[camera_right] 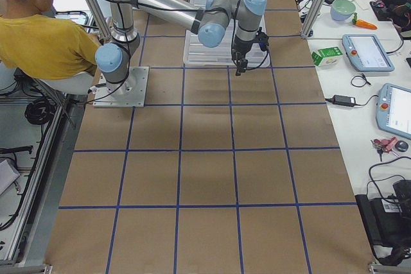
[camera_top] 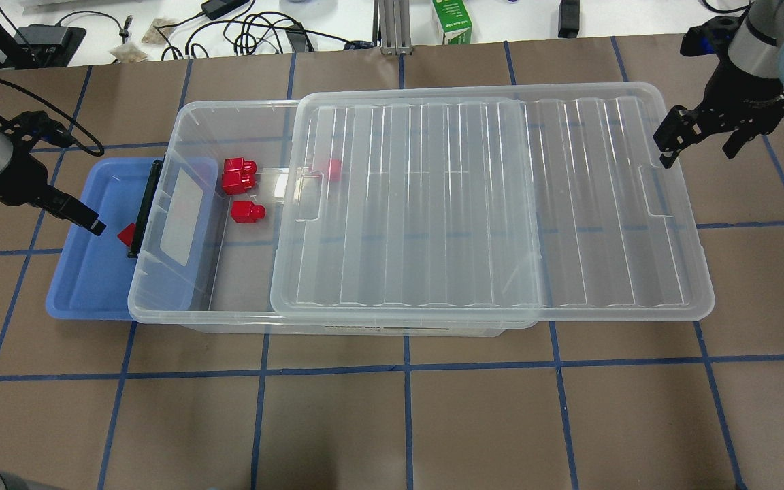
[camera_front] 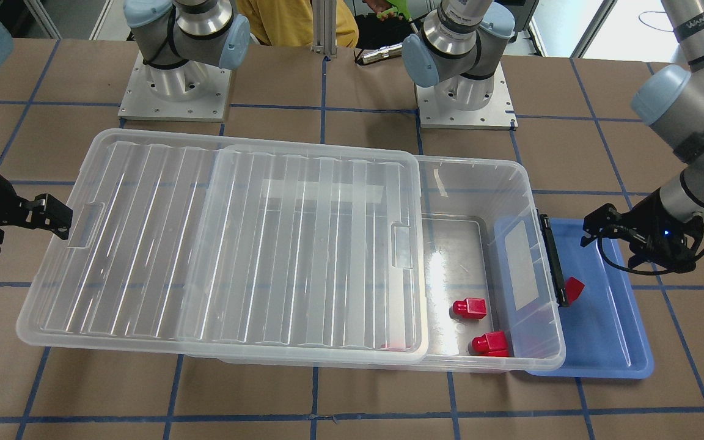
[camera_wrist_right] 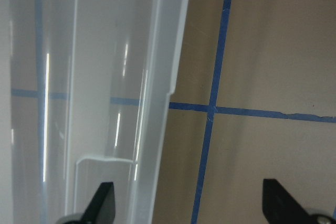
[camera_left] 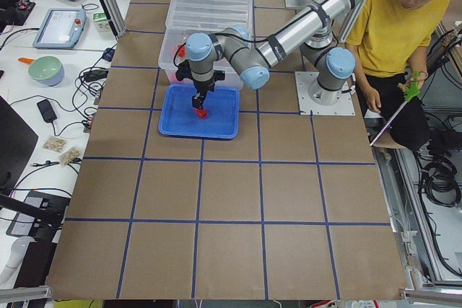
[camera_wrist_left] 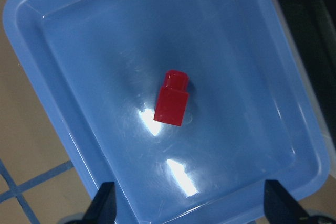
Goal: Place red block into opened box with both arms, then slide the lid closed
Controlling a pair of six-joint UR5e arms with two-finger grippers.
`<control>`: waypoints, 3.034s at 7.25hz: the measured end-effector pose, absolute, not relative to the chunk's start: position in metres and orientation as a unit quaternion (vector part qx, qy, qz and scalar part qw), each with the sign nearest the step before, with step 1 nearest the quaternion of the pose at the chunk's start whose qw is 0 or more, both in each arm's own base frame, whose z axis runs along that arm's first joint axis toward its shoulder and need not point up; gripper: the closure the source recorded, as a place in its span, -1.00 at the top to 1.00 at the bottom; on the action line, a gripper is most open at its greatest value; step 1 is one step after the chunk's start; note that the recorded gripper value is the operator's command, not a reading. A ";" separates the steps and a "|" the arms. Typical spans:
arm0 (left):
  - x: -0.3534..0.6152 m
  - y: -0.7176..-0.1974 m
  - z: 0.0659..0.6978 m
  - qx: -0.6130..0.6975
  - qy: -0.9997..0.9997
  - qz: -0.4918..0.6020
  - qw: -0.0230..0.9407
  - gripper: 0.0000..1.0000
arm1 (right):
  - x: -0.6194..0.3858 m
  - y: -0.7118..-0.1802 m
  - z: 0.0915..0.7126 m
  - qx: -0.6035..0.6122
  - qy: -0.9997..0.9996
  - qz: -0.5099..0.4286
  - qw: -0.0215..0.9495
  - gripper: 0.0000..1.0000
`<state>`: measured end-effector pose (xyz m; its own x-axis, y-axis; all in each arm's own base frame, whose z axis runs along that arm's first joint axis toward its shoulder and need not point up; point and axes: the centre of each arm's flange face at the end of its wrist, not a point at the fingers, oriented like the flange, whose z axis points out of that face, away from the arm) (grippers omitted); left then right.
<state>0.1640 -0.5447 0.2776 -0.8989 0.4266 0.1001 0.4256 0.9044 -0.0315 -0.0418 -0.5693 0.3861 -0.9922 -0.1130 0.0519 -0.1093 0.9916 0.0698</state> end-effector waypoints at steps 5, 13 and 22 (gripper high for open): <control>0.170 -0.558 0.213 -0.207 -0.974 0.001 0.098 0.94 | -0.014 -0.501 0.473 -0.006 -0.999 -0.024 0.033 1.00; 0.171 -0.568 0.183 -0.204 -0.974 0.008 0.095 -0.95 | 0.067 -0.491 0.473 -0.040 -0.999 -0.024 0.024 1.00; -0.039 -0.554 0.409 -0.115 -0.993 -0.004 0.015 -0.93 | 0.083 -0.481 0.487 -0.031 -0.999 -0.005 0.023 1.00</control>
<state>-0.0390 -0.5544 0.4090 -0.9729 0.2290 0.0308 0.2292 0.9734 0.0038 0.0834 -0.4810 0.4870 -0.9969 0.0624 0.0472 0.0628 0.9980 0.0080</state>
